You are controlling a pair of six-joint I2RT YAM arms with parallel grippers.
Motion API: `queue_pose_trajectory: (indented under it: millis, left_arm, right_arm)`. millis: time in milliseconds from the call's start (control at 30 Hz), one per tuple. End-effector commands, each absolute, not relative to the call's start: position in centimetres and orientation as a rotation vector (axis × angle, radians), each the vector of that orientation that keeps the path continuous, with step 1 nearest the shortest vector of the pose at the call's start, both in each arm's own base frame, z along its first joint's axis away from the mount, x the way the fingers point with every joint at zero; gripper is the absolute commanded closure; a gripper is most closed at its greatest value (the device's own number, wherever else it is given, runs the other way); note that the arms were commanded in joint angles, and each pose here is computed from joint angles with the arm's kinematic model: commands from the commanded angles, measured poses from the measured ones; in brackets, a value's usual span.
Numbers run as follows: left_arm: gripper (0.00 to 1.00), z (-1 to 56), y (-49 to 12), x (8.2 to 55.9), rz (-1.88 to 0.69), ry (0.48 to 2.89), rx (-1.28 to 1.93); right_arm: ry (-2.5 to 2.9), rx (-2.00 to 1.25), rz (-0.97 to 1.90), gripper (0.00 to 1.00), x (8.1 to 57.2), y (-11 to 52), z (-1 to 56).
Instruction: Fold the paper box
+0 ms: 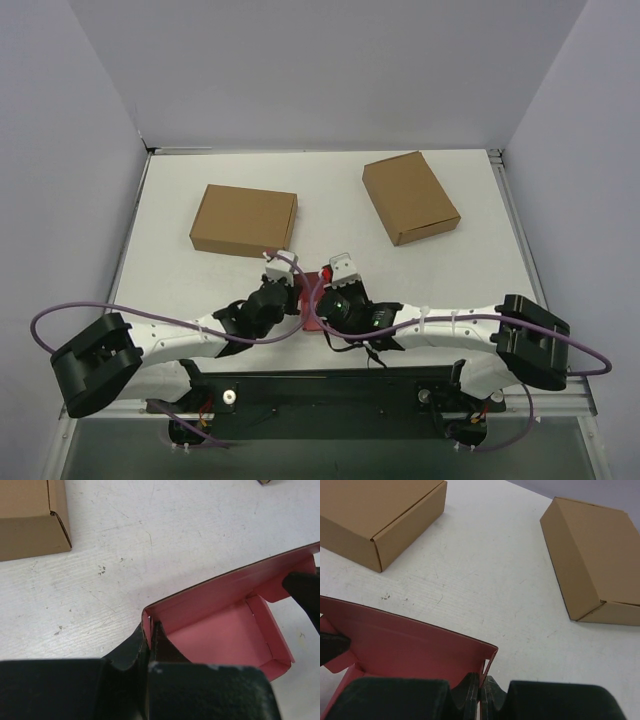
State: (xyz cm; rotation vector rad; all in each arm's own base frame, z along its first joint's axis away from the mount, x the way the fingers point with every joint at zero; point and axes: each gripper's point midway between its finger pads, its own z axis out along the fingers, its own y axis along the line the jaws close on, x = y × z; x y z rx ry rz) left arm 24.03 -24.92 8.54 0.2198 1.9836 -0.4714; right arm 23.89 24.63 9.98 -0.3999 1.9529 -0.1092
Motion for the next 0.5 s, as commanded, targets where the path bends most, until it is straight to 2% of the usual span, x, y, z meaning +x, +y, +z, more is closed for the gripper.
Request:
queue_pose_trajectory:
  millis: [0, 467]
  left_arm:
    - [1.0, 12.5, -28.3, 24.3, -0.641, 1.862, 0.123]
    - [1.0, 10.6, -30.5, 22.3, -0.586, 1.872, 0.085]
  right_arm:
    - [1.914, -0.227, 0.042, 1.0, 22.5, 26.1, 10.9]
    - [1.887, -0.142, 0.012, 1.0, 18.9, 23.7, 9.0]
